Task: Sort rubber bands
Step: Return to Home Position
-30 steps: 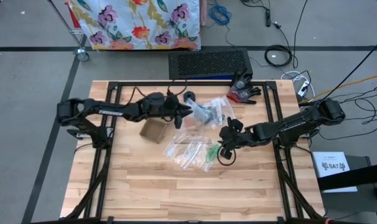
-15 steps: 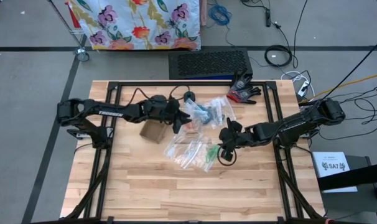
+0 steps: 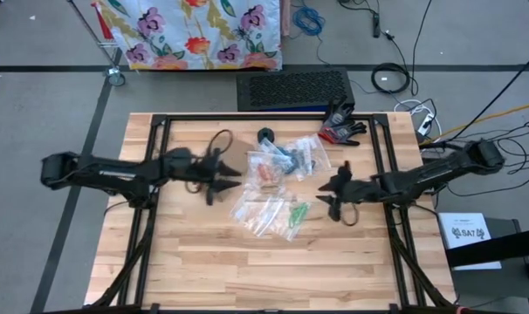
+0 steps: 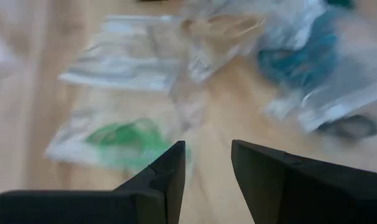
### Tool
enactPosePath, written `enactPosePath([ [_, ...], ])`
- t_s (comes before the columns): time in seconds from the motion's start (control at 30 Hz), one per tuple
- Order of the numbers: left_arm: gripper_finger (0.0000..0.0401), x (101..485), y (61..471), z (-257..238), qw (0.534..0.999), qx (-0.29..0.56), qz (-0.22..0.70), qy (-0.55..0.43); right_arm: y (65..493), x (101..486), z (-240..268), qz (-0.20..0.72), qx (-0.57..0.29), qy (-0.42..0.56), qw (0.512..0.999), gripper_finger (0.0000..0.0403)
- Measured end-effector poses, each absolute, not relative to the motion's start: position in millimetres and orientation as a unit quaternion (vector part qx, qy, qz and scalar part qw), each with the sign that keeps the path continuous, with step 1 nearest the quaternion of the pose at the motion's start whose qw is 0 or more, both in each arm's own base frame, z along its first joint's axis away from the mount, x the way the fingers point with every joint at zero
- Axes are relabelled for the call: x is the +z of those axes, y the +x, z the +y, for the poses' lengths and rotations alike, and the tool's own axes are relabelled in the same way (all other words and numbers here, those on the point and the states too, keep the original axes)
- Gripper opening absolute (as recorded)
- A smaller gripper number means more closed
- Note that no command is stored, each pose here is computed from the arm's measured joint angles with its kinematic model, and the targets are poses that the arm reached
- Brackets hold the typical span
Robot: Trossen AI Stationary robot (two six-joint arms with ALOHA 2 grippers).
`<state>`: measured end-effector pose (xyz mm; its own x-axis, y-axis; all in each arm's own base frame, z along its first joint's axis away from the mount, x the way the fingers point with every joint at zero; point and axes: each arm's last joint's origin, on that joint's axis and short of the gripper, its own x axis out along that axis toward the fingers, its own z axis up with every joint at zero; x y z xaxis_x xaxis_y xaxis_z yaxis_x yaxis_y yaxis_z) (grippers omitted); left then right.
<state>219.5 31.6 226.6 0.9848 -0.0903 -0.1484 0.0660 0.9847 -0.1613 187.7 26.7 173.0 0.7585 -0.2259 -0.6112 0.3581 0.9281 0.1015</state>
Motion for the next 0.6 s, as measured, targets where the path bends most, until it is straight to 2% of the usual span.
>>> enactPosePath([
  [0.17,0.0151,195.5,177.7,20.3,0.995,-0.048,0.059,-0.066,151.3,157.6,17.9,0.262,-0.101,0.149,0.948,0.0121],
  [0.37,0.0151,183.4,150.1,16.0,0.997,-0.049,0.023,-0.053,129.8,160.8,8.7,0.181,-0.104,0.154,0.966,0.0121],
  [0.6,0.0151,161.5,133.2,14.5,0.998,-0.028,0.028,-0.053,116.0,151.0,3.3,0.135,-0.113,0.166,0.97,0.0121],
])
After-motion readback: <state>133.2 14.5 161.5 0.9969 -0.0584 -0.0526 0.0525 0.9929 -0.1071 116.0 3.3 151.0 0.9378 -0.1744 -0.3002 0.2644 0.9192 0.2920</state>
